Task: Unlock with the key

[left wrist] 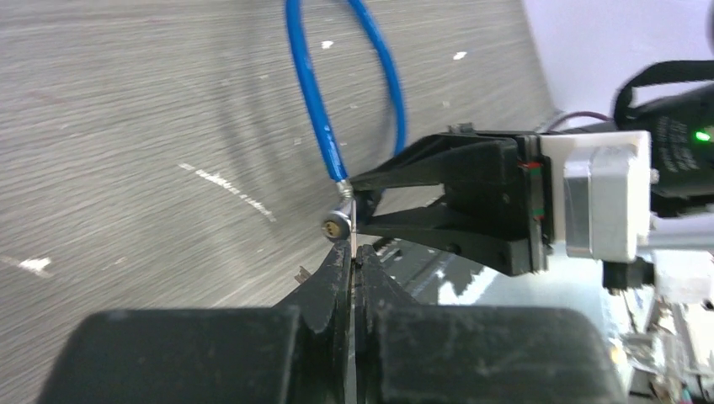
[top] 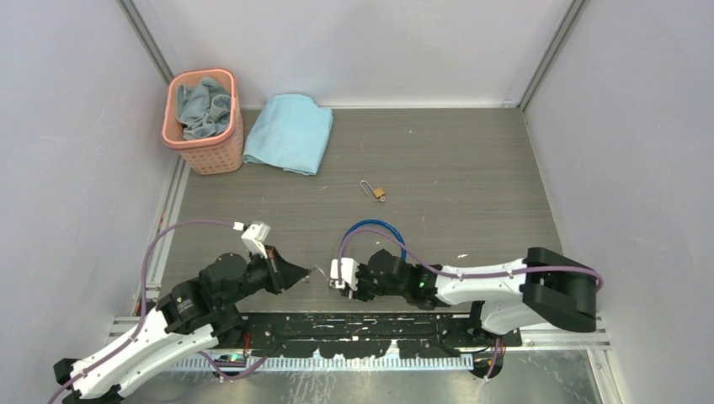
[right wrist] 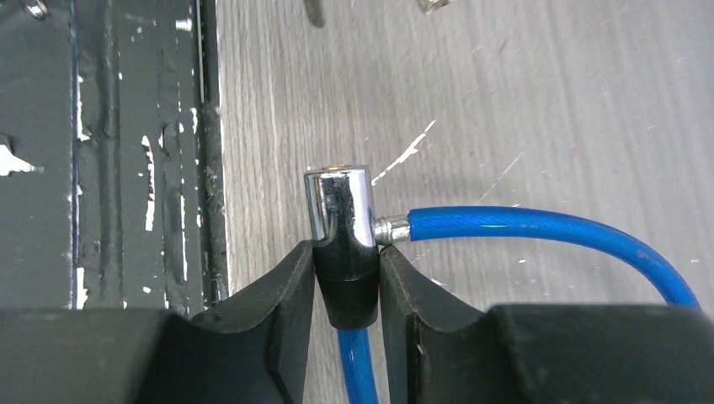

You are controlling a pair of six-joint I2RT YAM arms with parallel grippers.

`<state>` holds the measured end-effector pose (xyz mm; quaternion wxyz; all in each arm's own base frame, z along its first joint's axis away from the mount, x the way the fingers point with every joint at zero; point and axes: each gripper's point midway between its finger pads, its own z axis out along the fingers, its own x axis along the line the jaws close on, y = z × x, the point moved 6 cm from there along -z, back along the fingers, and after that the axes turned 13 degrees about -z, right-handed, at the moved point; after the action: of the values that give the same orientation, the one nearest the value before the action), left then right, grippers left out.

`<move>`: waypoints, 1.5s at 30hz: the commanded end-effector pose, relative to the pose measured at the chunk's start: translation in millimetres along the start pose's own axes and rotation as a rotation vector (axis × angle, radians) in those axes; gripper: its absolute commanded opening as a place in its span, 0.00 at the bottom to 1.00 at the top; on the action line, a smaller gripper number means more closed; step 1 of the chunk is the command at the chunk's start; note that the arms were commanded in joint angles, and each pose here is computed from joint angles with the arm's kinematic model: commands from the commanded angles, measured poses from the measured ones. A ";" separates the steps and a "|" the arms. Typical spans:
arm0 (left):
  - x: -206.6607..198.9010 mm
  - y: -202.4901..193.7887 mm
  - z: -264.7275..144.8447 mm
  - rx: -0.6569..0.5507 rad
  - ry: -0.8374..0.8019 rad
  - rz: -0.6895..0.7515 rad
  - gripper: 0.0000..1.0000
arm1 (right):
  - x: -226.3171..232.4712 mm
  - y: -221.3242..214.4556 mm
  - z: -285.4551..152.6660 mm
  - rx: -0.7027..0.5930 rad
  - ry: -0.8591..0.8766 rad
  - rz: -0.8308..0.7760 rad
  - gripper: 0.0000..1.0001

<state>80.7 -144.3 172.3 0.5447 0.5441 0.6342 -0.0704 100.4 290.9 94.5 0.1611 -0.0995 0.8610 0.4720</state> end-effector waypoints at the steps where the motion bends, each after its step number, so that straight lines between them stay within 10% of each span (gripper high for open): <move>1: -52.9 12.5 -18.3 0.037 -0.258 0.047 0.00 | -29.8 49.2 -18.5 -0.246 -0.178 -0.081 0.01; 16: -84.3 17.4 -39.3 0.123 -0.368 0.099 0.00 | -44.8 74.3 -42.5 -0.407 -0.327 -0.156 0.01; 45: -56.1 13.1 -23.3 0.166 -0.094 0.080 0.00 | -33.5 62.2 -28.5 -0.282 -0.367 -0.303 0.01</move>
<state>63.6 -157.1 213.9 0.5084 0.6187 0.5846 -0.1302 99.8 288.4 139.0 0.3177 -0.1654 0.7611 0.5407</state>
